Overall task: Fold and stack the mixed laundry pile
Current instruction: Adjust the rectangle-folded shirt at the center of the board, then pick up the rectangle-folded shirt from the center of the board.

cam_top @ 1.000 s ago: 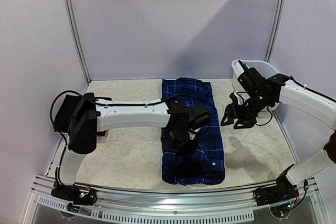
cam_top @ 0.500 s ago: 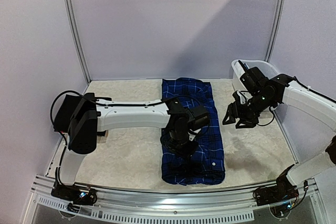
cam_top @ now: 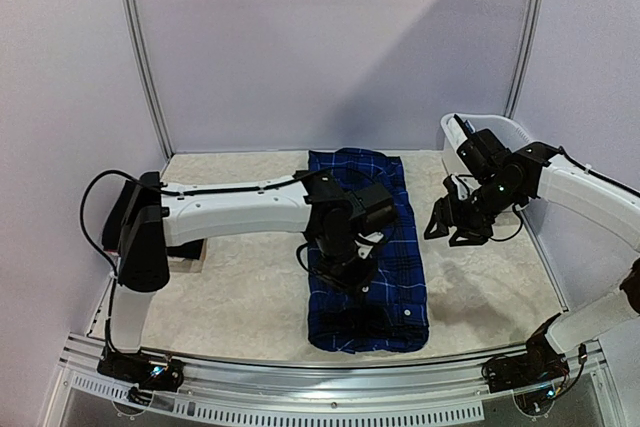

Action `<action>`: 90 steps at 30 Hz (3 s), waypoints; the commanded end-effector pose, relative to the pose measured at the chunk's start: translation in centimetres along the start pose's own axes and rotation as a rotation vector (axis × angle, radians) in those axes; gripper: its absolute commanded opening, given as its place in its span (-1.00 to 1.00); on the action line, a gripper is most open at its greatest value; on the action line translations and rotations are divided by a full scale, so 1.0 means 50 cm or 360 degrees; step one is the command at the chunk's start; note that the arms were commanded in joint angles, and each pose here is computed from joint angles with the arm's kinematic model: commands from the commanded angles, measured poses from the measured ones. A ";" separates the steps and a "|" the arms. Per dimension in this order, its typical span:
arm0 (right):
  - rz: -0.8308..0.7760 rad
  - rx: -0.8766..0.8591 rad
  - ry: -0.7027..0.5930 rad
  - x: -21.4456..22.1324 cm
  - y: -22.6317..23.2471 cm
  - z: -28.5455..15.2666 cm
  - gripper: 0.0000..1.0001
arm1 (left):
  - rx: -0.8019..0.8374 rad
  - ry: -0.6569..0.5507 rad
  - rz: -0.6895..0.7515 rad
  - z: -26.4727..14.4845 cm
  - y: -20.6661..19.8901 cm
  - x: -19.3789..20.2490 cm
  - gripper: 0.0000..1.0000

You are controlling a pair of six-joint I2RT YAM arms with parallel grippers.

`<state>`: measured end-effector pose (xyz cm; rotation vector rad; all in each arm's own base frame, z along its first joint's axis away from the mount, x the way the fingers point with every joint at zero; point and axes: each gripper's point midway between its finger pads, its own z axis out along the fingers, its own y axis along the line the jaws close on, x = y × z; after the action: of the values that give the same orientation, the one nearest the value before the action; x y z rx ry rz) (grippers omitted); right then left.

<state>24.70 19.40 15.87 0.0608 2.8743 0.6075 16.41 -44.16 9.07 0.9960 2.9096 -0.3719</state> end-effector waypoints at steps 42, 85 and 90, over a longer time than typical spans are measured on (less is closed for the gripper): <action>0.0252 -0.0336 0.0310 0.164 -0.022 0.131 0.54 | 0.0194 -0.0028 -0.0026 0.053 0.006 0.050 -0.21; 0.0288 0.0124 0.0026 0.123 -0.115 0.049 0.76 | -0.0570 -0.0323 0.1310 0.054 -0.118 0.056 0.67; 0.0303 0.0145 0.0024 0.138 -0.132 0.035 0.79 | -0.0657 -0.0431 0.1343 0.056 -0.123 0.028 0.71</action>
<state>19.10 16.13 10.13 0.3370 2.9275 0.5806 11.00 -47.14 6.76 1.7796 2.0628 0.1030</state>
